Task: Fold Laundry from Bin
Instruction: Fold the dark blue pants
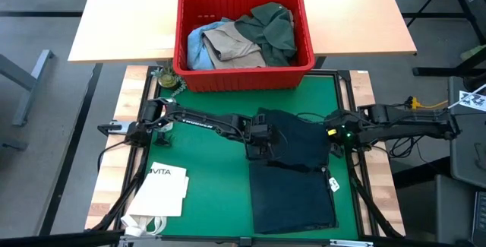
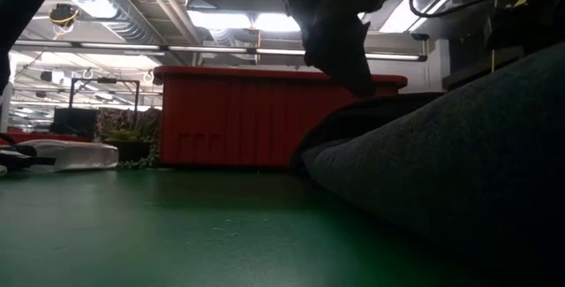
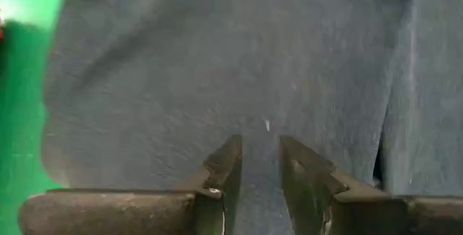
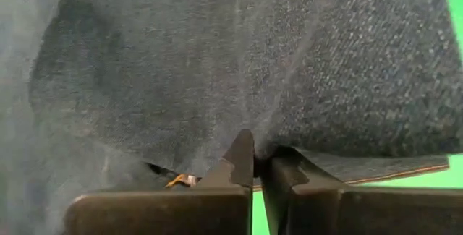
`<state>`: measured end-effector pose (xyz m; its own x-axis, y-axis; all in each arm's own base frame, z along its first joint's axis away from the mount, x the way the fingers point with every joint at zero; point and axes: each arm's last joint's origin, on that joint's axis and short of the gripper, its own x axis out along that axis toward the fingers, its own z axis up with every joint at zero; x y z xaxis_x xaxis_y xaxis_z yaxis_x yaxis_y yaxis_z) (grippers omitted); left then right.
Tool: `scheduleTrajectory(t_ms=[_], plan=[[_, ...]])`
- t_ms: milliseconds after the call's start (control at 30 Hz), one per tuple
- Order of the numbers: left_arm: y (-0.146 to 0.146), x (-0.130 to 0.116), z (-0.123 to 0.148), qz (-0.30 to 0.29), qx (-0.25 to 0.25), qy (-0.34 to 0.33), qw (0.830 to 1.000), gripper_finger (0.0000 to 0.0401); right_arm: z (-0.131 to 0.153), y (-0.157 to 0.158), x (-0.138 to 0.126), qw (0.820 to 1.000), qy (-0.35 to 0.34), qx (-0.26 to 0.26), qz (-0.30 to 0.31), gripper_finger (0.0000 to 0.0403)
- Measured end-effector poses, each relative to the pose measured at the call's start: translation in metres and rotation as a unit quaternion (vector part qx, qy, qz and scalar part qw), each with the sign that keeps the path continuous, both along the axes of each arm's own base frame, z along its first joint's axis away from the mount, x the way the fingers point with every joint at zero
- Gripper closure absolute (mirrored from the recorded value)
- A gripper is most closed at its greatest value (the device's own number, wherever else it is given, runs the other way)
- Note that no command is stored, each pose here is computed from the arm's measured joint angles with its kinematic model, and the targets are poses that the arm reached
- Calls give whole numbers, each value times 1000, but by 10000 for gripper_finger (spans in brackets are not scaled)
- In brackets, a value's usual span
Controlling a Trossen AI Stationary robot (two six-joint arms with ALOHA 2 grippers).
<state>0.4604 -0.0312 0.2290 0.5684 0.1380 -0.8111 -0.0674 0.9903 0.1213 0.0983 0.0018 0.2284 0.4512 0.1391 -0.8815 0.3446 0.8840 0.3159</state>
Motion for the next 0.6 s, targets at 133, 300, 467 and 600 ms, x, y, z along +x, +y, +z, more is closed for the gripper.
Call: scheduleTrajectory(t_ms=[133, 300, 467, 600], plan=[[-2, 2, -6, -11, -22, 8, 1000, 313, -1, -1, 2, 1000, 9, -11, -7, 393], [-8, 7, -23, -22, -52, 21, 998, 313, -5, -2, 8, 999, 33, -25, -12, 386], [-15, 17, -44, -32, -53, 17, 998, 312, -9, -2, 13, 998, 54, -30, -6, 390], [-17, 28, -66, -34, -55, 0, 998, 312, -10, -2, 14, 998, 59, -32, 5, 382]])
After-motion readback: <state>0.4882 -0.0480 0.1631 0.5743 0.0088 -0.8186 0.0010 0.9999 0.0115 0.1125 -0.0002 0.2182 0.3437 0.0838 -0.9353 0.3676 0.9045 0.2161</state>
